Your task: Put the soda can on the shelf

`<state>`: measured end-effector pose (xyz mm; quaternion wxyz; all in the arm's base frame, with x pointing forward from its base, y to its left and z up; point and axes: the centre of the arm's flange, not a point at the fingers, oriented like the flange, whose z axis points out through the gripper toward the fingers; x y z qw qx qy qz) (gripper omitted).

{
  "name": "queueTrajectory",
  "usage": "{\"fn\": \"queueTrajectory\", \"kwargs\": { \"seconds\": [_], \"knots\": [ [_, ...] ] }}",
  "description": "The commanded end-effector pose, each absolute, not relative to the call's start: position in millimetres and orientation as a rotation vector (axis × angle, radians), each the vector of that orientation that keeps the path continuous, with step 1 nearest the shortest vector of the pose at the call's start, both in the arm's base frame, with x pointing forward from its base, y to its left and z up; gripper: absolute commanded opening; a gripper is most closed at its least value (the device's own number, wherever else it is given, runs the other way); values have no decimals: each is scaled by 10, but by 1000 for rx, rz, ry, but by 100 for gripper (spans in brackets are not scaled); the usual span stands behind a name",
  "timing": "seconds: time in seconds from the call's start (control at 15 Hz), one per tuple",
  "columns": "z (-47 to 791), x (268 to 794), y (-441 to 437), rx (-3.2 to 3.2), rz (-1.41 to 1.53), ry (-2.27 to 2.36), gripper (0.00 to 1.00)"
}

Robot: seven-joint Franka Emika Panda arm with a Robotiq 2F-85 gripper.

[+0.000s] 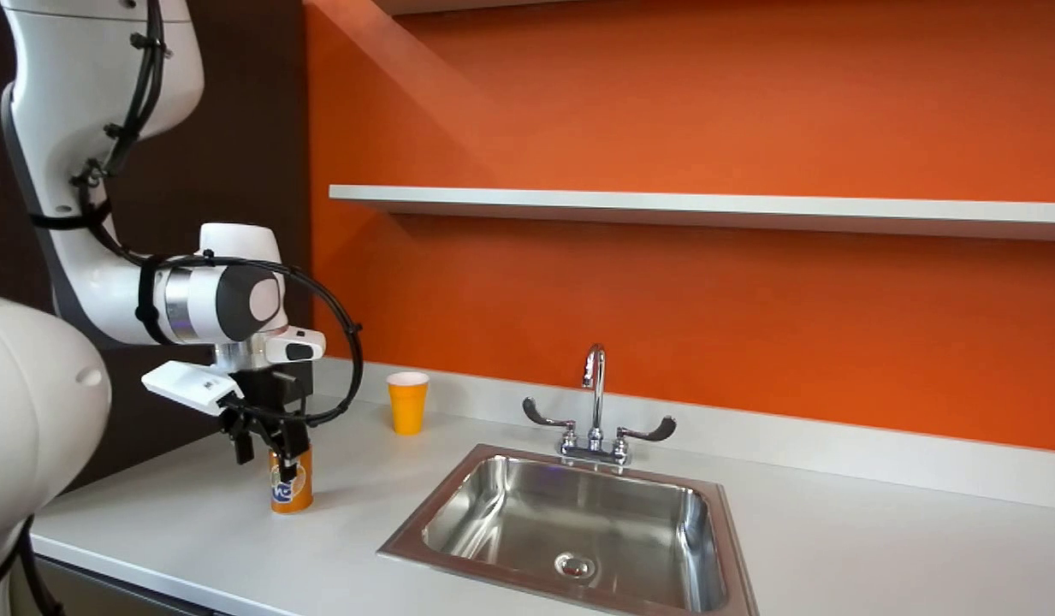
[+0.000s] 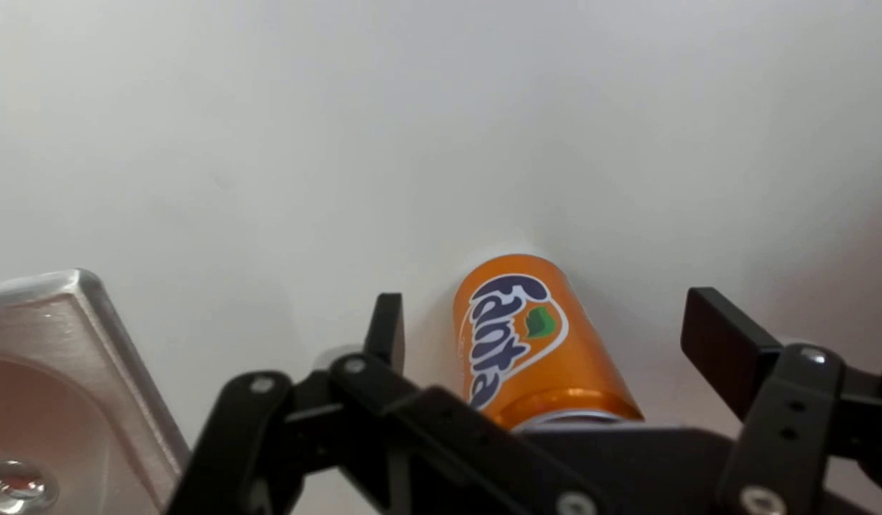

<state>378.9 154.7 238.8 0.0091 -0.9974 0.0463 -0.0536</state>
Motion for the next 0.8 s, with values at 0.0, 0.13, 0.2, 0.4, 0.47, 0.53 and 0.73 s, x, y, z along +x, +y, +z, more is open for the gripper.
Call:
{"fn": "queueTrajectory", "kwargs": {
  "seconds": [0.0,0.13,0.2,0.4,0.47,0.53,0.73],
  "knots": [
    [2343,3857,1587,-3110,-245,206,100],
    [2345,3869,1597,-3107,-267,223,100],
    [2345,3870,1603,-3105,-278,231,100],
    [2334,3879,1610,-3101,-306,254,100],
    [2331,3881,1608,-3100,-313,264,100],
    [2329,3887,1604,-3097,-323,273,100],
    [2314,3915,1602,-3083,-356,301,100]
  ]
}}
